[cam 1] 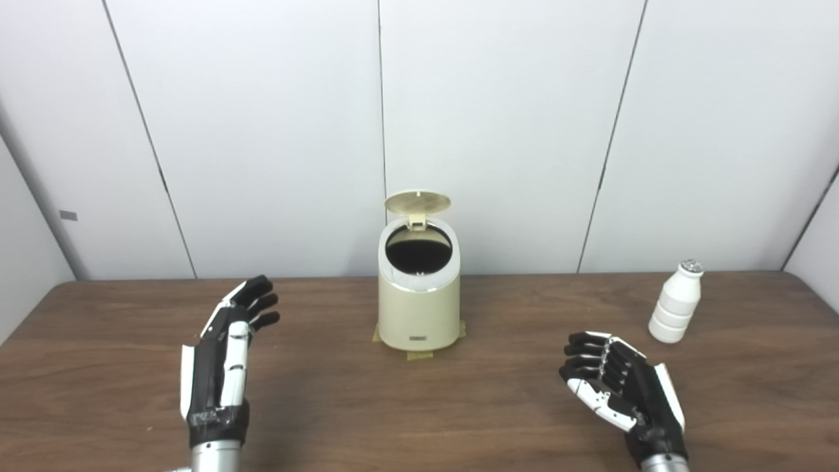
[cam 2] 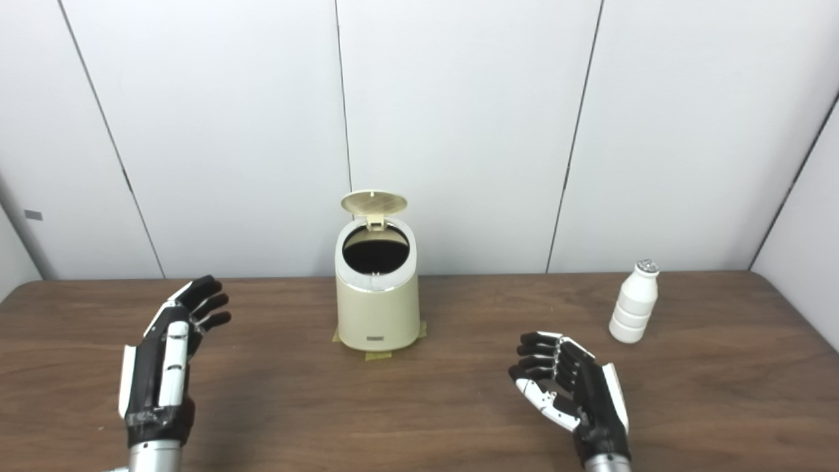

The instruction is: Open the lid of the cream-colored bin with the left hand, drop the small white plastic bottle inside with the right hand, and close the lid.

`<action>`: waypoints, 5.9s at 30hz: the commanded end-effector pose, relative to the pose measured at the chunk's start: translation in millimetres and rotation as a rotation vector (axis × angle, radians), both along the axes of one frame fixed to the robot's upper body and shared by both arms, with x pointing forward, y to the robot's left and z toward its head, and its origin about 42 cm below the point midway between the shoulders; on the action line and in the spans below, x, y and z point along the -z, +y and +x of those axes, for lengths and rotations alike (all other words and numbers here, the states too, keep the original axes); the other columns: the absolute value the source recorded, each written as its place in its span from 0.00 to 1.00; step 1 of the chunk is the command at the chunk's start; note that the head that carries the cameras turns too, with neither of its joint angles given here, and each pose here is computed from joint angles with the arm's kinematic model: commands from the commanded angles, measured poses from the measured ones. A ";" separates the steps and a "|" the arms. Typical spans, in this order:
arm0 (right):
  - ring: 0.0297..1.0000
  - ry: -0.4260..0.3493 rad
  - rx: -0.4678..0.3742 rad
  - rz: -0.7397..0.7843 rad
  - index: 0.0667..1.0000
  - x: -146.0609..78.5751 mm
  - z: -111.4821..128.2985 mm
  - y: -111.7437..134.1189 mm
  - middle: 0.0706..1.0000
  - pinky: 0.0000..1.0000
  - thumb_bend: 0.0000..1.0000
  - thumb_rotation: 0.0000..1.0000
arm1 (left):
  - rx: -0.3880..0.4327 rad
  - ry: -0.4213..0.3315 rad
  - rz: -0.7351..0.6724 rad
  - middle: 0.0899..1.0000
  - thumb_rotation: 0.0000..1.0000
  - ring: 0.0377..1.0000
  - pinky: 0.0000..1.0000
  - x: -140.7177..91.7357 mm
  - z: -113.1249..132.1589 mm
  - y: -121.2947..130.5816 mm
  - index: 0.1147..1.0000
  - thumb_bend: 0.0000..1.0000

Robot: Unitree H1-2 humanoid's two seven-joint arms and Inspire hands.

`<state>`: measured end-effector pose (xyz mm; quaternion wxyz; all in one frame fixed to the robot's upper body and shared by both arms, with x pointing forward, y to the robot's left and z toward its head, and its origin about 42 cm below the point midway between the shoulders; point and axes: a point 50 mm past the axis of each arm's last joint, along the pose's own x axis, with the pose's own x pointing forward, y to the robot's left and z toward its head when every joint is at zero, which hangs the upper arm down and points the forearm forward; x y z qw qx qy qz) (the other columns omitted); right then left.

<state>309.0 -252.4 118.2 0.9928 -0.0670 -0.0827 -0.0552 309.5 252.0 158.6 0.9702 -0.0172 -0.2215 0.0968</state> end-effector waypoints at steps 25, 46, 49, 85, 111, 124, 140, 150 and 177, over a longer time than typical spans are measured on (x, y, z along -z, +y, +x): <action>0.59 -0.344 0.066 0.000 0.58 -46.1 -14.8 -14.5 0.58 0.53 0.29 0.22 | 0.019 0.048 0.009 0.80 0.64 0.80 0.78 50.3 -28.7 7.6 0.79 0.29; 0.92 -0.831 0.178 -0.277 0.84 -213.4 40.3 -76.2 0.84 0.88 0.91 0.42 | 0.021 0.070 0.009 0.82 0.66 0.82 0.82 56.1 -28.7 7.1 0.80 0.27; 0.92 -0.829 0.234 -0.319 0.88 -219.3 48.4 -81.6 0.87 0.90 0.91 0.45 | 0.019 0.072 0.007 0.82 0.66 0.82 0.82 56.2 -29.4 7.0 0.80 0.28; 0.88 -0.254 0.442 -0.323 0.87 -142.1 139.6 -156.2 0.87 0.81 0.96 0.42 | 0.018 0.075 0.000 0.82 0.68 0.82 0.80 57.5 -28.2 7.6 0.80 0.27; 0.82 -0.099 0.406 -0.326 0.83 -92.4 129.9 -155.2 0.86 0.70 0.84 0.36 | 0.017 0.078 0.020 0.80 0.67 0.80 0.79 57.7 -28.1 9.2 0.79 0.27; 0.84 -0.027 0.400 -0.282 0.85 -60.1 135.1 -156.1 0.86 0.74 0.93 0.38 | 0.016 0.077 0.017 0.80 0.65 0.80 0.79 57.1 -28.5 9.7 0.79 0.28; 0.86 0.036 0.376 -0.251 0.83 -28.6 139.6 -160.2 0.86 0.77 0.93 0.29 | 0.020 0.081 0.027 0.80 0.66 0.80 0.79 58.7 -27.0 12.4 0.79 0.28; 0.79 0.058 0.388 -0.326 0.83 -21.5 142.2 -157.2 0.79 0.71 0.96 0.32 | 0.025 0.078 0.021 0.81 0.66 0.81 0.80 57.9 -28.1 12.0 0.80 0.30; 0.47 -0.033 0.603 -0.323 0.42 -25.1 147.7 -158.0 0.48 0.43 0.53 0.00 | 0.018 0.085 0.011 0.79 0.65 0.80 0.80 53.4 -30.1 8.0 0.77 0.29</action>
